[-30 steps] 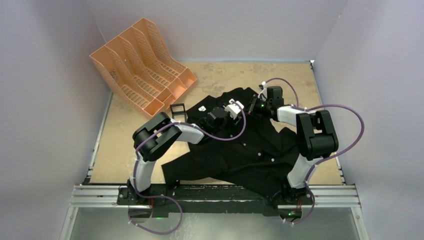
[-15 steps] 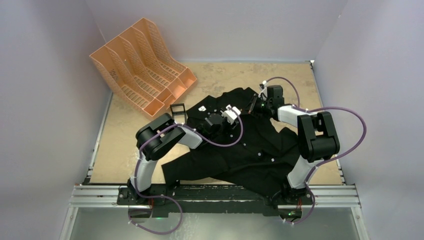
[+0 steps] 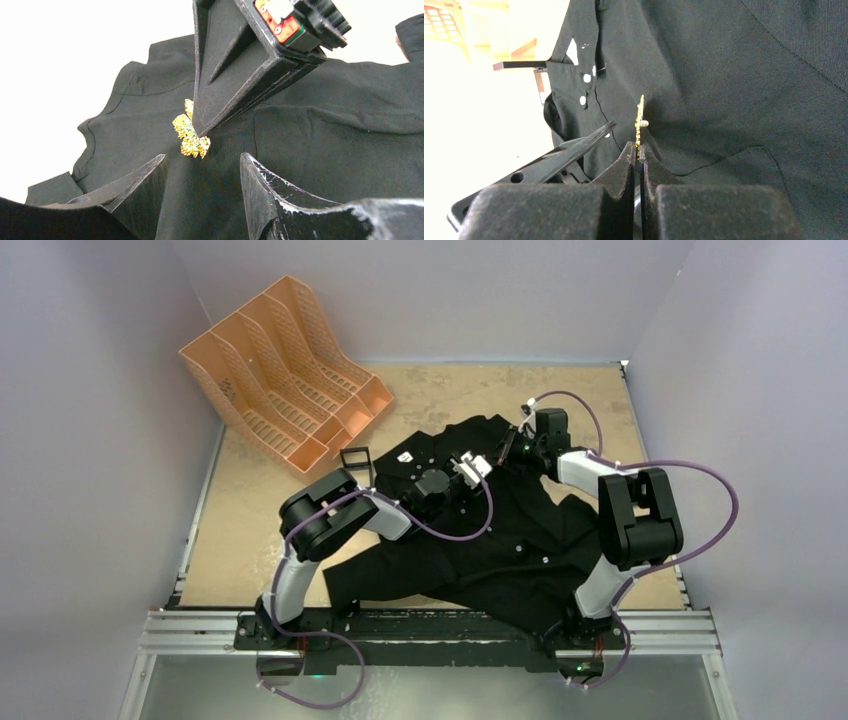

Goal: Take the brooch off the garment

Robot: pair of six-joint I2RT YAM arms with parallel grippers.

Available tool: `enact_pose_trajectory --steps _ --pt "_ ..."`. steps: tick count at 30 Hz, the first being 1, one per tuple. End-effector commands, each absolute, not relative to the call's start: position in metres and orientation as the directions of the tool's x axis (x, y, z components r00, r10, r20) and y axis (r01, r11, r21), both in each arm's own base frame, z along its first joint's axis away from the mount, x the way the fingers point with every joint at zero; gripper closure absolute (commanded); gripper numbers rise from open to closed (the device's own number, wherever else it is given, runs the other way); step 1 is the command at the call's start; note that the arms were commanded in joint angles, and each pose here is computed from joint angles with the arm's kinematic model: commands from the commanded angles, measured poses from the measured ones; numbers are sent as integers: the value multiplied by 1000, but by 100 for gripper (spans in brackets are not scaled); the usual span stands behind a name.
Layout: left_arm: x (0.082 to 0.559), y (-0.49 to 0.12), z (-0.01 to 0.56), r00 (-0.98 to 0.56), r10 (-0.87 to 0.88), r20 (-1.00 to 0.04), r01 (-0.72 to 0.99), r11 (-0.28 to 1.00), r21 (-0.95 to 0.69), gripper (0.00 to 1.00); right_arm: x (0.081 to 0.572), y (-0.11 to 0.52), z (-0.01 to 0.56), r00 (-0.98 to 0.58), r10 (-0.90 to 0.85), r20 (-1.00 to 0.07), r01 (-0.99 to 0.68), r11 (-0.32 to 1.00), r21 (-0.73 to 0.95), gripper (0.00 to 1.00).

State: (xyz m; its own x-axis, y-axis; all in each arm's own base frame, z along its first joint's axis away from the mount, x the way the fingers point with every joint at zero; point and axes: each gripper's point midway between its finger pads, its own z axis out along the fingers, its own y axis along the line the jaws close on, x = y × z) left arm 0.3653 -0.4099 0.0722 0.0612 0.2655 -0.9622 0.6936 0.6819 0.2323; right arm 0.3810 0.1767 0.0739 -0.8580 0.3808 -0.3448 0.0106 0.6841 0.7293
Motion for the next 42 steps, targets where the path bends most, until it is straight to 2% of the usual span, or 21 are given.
enact_pose_trajectory --steps 1,17,20,25,30,35,42 --pt "376 -421 90 149 230 -962 665 697 270 46 382 175 92 -840 395 -371 0 684 729 100" --pt "383 -428 95 251 246 -936 585 732 350 55 375 178 90 -846 402 -351 5 664 748 99" --pt "385 -429 91 248 256 -934 578 735 355 60 375 179 90 -847 399 -351 0 660 751 97" --pt "385 -430 81 232 271 -934 583 730 356 75 376 180 94 -845 395 -361 -18 654 756 94" --pt "383 -429 76 217 270 -938 591 728 346 86 379 182 96 -844 390 -368 -30 650 759 93" --pt "382 -428 75 197 267 -943 596 731 332 97 378 185 99 -852 377 -365 -48 636 770 88" --pt "380 -426 71 128 262 -956 609 740 285 100 383 185 111 -831 374 -412 -96 634 768 76"
